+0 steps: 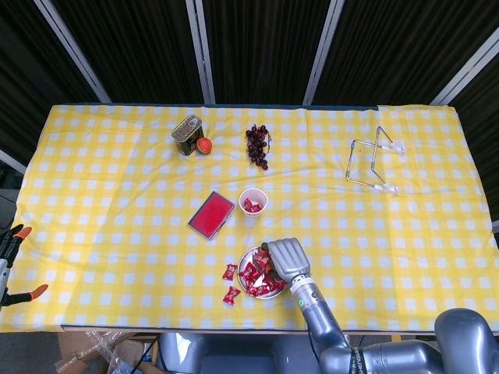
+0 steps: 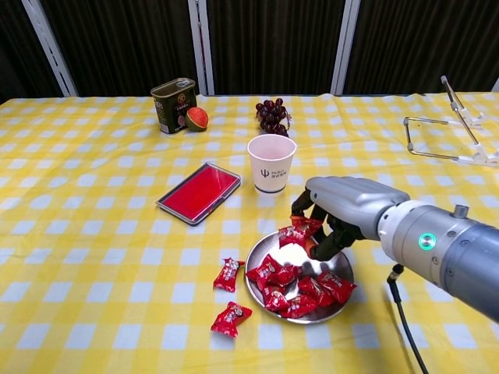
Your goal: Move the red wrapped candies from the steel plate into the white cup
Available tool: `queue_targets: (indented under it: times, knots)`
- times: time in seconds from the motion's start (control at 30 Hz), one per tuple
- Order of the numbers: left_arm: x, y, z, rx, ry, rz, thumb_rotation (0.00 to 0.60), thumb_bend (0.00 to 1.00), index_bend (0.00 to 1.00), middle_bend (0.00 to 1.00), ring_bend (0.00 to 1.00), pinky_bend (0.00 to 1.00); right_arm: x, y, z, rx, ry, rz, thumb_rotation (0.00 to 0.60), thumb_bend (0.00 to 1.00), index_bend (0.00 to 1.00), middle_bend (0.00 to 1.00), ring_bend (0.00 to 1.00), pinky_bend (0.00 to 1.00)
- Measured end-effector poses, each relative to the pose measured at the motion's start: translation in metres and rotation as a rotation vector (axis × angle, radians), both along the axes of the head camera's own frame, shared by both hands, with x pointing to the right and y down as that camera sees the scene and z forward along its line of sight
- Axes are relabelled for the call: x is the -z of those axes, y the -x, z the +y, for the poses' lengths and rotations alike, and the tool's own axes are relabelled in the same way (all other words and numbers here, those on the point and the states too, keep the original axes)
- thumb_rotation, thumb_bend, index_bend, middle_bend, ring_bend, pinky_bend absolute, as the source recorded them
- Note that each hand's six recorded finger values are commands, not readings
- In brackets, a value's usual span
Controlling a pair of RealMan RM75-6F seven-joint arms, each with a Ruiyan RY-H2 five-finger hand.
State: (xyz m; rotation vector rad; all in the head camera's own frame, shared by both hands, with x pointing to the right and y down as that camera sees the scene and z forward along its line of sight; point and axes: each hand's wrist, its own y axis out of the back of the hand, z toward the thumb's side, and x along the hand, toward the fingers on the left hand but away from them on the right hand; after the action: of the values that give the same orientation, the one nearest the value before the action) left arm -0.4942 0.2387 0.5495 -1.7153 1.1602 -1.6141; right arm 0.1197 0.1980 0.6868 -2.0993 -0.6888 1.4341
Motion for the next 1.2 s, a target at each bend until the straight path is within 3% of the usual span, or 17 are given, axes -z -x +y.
queue_targets:
  times: [0.47,0.83,1.2]
  knots:
    - [0.000,0.000,0.000,0.000,-0.002,0.000,0.600,0.02,0.00,0.00,0.00,0.00,0.016,0.005,-0.022,-0.026,-0.047,-0.025,0.600,0.59,0.70,0.76,0.89,1.00]
    - [0.000,0.000,-0.002,0.000,-0.008,-0.003,0.600,0.02,0.00,0.00,0.00,0.00,0.037,0.029,-0.070,-0.044,-0.138,-0.055,0.600,0.59,0.70,0.76,0.89,1.00]
    - [-0.001,0.001,-0.002,0.013,0.001,0.009,0.600,0.02,0.00,0.00,0.00,0.00,0.016,0.032,-0.116,-0.070,-0.195,0.015,0.600,0.59,0.70,0.76,0.89,1.00]
